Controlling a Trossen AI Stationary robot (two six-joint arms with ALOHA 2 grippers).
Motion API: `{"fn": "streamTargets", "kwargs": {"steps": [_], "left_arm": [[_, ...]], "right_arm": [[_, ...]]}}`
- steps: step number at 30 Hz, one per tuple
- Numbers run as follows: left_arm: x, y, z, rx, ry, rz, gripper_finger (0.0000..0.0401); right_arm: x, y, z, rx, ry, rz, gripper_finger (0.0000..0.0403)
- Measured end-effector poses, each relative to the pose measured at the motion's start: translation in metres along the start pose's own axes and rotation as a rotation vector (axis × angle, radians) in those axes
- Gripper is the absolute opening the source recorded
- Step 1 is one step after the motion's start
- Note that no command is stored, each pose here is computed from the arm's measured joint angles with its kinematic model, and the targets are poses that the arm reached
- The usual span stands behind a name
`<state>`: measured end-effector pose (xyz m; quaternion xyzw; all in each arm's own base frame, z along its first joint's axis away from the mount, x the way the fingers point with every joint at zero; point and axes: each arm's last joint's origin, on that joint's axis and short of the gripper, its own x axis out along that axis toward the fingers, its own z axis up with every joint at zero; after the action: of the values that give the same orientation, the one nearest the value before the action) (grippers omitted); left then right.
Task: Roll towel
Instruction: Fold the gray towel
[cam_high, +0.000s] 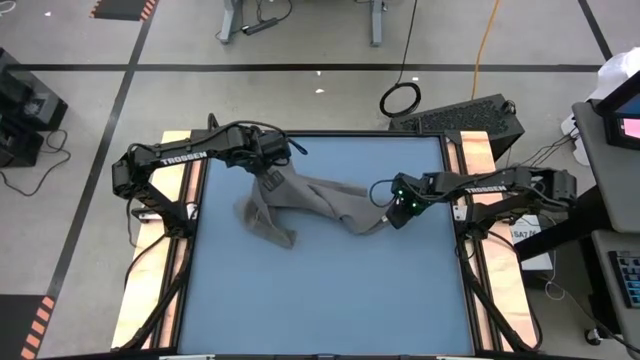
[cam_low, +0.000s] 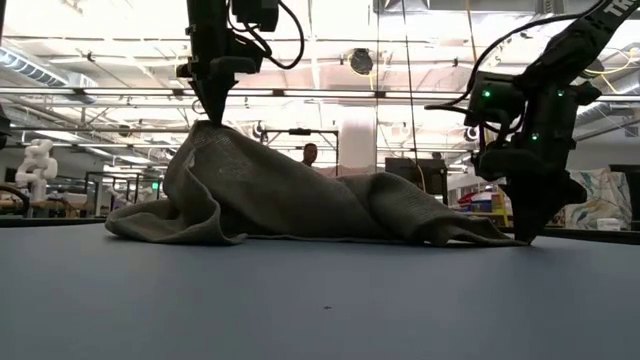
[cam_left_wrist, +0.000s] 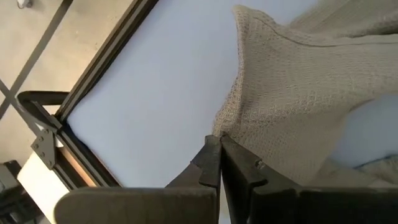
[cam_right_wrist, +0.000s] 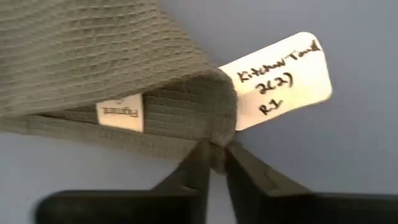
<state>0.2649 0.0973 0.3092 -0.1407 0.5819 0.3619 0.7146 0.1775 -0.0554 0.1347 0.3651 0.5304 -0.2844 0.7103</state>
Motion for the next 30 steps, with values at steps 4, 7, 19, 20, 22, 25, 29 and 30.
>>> {"fn": "streamTargets", "kwargs": {"steps": [4,7,19,20,22,25,29,30], "left_arm": [[0.000,0.000,-0.001,-0.046,0.016,-0.018,0.0013],[-0.002,0.000,-0.001,-0.050,0.035,-0.067,0.0026],[-0.018,-0.002,0.007,0.057,-0.009,-0.219,0.0146],[-0.019,-0.004,0.008,0.094,-0.029,-0.233,0.0153],[-0.021,-0.011,0.010,0.199,-0.084,-0.257,0.0162],[-0.022,-0.022,0.013,0.386,-0.179,-0.281,0.0171],[-0.011,-0.033,0.017,0.555,-0.289,-0.345,0.0179],[-0.007,-0.036,0.017,0.606,-0.306,-0.348,0.0180]], "right_arm": [[-0.010,0.002,-0.004,0.060,0.023,0.101,0.0013],[-0.020,0.003,-0.006,0.112,0.040,0.184,0.0014],[-0.057,0.005,-0.013,0.364,0.021,0.432,0.0002],[-0.058,0.005,-0.014,0.376,0.014,0.431,0.0002],[-0.060,0.004,-0.014,0.389,0.002,0.431,0.0002],[-0.060,0.004,-0.014,0.395,0.000,0.432,0.0002],[-0.060,0.004,-0.014,0.409,0.003,0.436,0.0001],[-0.060,0.005,-0.014,0.411,0.002,0.437,0.0001]]}}
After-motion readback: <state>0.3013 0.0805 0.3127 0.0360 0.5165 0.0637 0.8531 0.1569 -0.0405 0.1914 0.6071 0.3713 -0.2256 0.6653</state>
